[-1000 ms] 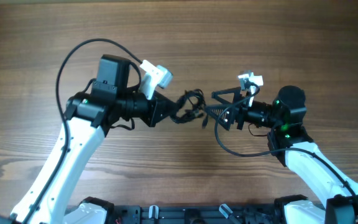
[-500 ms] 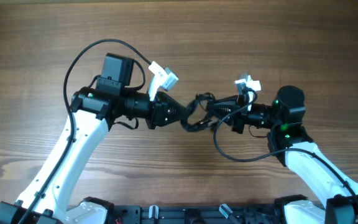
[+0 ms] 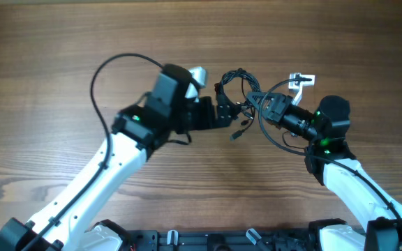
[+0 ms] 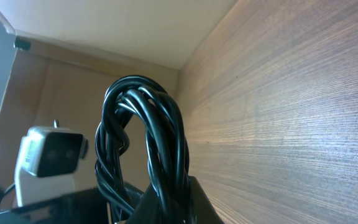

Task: Untangle cables
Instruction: 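Grasp a cable strand with the right gripper near the left gripper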

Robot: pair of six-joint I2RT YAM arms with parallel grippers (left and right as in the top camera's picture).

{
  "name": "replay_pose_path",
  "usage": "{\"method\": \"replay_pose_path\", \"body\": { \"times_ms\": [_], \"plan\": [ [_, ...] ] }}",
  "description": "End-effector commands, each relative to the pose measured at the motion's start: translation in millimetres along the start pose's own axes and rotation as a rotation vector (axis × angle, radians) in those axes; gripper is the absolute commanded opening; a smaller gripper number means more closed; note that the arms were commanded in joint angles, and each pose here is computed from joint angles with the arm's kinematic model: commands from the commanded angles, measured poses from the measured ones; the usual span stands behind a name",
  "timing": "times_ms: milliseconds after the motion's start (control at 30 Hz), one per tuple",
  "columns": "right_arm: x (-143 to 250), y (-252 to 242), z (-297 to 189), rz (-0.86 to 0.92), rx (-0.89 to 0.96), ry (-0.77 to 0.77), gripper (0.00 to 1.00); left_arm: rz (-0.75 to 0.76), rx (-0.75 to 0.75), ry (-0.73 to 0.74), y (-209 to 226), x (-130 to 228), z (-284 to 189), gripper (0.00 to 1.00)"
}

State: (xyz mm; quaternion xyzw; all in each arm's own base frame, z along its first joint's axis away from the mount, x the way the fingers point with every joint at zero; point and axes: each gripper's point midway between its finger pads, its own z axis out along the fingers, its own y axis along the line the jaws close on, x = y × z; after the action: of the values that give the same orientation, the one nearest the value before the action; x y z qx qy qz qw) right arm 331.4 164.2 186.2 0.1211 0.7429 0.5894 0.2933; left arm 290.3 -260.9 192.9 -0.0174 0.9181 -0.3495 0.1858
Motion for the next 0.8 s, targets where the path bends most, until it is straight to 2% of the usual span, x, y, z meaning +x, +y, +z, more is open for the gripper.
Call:
{"method": "replay_pose_path", "body": {
  "times_ms": [0, 67, 100, 167, 267, 367, 433, 533, 600, 667, 767],
  "plan": [
    [2, 4, -2, 0.029, -0.005, 0.015, 0.05, -0.214, -0.145, -0.194, 20, -28, 18, 0.79],
    [10, 4, -2, -0.004, -0.014, 0.057, 0.04, -0.215, -0.145, -0.242, 23, -43, 25, 0.12],
    [14, 4, -2, -0.054, -0.02, 0.076, 0.05, -0.225, -0.176, -0.277, 32, -51, 21, 0.04],
    [20, -4, -3, -0.1, 0.005, 0.102, 0.05, -0.19, -0.21, -0.337, 50, -73, 4, 0.04],
    [23, -10, -3, -0.141, 0.02, 0.115, 0.05, -0.12, -0.22, -0.37, 58, -88, -13, 0.04],
    [24, -12, -3, -0.152, 0.025, 0.119, 0.09, 0.038, -0.225, -0.374, 52, -93, -16, 0.04],
    [30, -22, -5, -0.195, 0.056, 0.141, 0.21, 0.105, -0.19, -0.428, 38, -104, -26, 0.04],
    [32, -30, -6, -0.201, 0.088, 0.147, 0.24, 0.146, -0.123, -0.517, 16, -119, -44, 0.04],
    [32, -30, -6, -0.234, 0.086, 0.145, 0.26, 0.156, -0.084, -0.492, 9, -115, -42, 0.04],
    [29, -26, -5, -0.248, 0.075, 0.136, 0.36, 0.234, -0.03, -0.436, -2, -106, -37, 0.04],
    [27, -2, -4, -0.259, -0.024, 0.141, 0.36, 0.359, -0.006, -0.398, -9, -98, -34, 0.04]
  ]
}}
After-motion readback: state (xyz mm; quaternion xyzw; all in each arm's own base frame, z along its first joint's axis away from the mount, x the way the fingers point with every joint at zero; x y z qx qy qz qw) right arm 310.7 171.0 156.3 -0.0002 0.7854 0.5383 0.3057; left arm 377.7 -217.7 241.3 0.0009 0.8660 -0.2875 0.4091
